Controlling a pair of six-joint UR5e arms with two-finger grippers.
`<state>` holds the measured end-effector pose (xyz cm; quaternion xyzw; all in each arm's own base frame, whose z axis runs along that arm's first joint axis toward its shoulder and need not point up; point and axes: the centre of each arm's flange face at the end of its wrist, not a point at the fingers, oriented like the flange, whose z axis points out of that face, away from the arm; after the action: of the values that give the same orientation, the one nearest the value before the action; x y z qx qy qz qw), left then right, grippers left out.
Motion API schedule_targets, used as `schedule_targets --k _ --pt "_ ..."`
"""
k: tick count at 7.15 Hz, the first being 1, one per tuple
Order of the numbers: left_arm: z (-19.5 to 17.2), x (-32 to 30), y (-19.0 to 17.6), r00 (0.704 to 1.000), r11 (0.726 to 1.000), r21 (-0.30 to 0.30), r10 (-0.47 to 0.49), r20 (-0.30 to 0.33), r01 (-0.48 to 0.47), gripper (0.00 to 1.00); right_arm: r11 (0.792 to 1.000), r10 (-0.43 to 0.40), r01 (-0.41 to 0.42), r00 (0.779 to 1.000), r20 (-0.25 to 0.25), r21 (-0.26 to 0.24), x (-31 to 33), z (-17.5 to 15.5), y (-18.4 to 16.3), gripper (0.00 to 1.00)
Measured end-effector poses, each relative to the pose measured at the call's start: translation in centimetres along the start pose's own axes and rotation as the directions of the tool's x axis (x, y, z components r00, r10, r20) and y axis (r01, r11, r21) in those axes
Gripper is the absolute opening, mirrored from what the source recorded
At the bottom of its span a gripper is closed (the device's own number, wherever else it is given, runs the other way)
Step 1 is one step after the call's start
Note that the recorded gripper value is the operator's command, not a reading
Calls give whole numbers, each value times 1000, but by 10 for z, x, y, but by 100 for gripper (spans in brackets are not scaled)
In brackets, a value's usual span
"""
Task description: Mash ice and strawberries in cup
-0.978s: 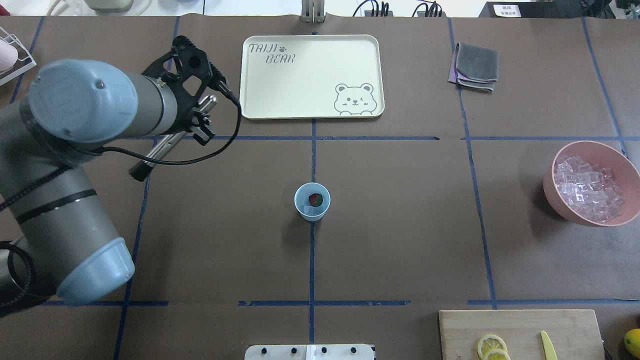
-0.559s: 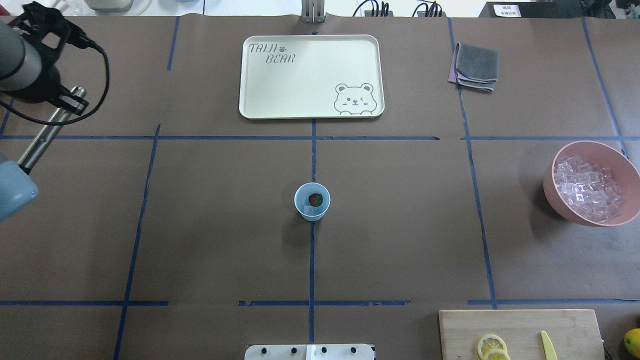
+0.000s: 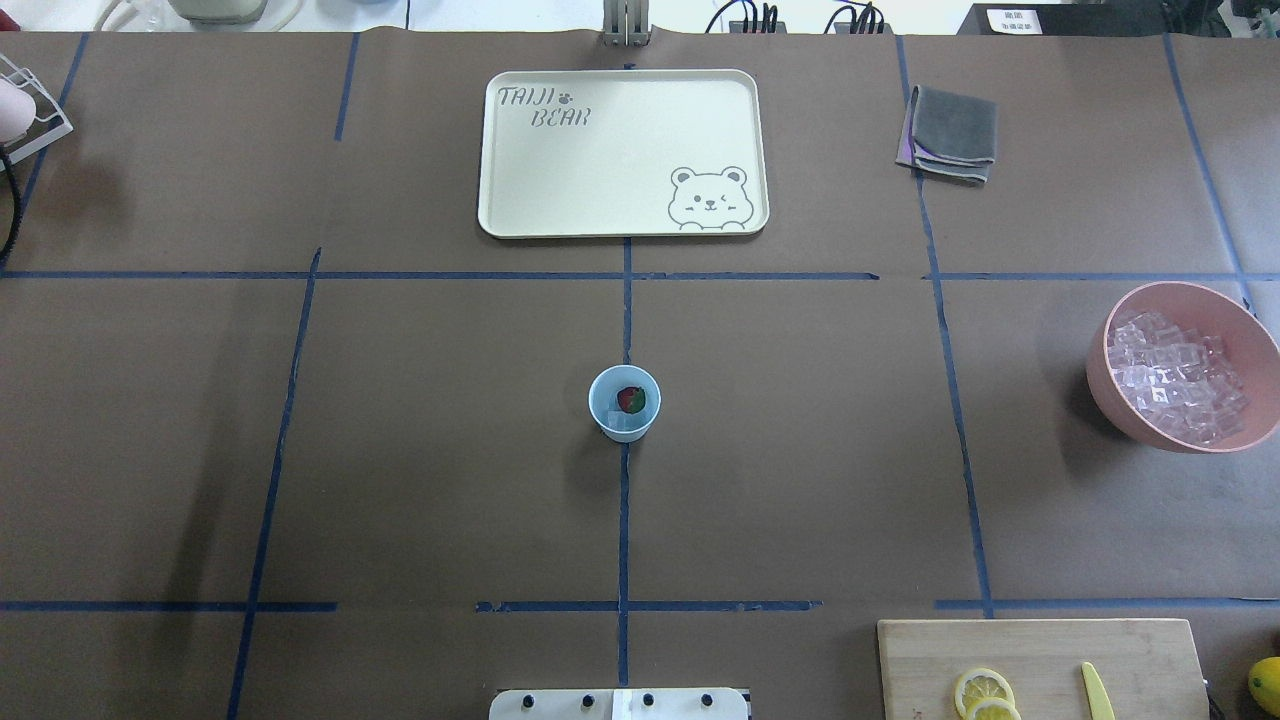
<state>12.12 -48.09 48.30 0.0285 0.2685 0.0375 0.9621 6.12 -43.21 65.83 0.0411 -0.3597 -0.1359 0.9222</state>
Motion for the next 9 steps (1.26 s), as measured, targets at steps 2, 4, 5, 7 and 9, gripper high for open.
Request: schedule_targets --k 2,4,5,7,9 --pt "44 -32 13 997 998 19 -63 -33 64 1 1000 0 0 1000 0 1 0 -1 0 99" --pt "106 -64 12 994 994 60 -87 -64 91 2 1000 -2 2 1000 -1 2 -1 -1 0 99" --pt "131 -76 12 993 992 66 -99 -71 104 2 1000 -2 2 1000 -1 2 -1 -1 0 99" --pt "158 -89 13 991 991 60 -112 -71 117 3 1000 -1 1 1000 0 1 0 0 0 99" --pt "169 -91 12 990 992 38 -114 -83 117 4 1000 1 -1 1000 1 -2 0 1 2 99"
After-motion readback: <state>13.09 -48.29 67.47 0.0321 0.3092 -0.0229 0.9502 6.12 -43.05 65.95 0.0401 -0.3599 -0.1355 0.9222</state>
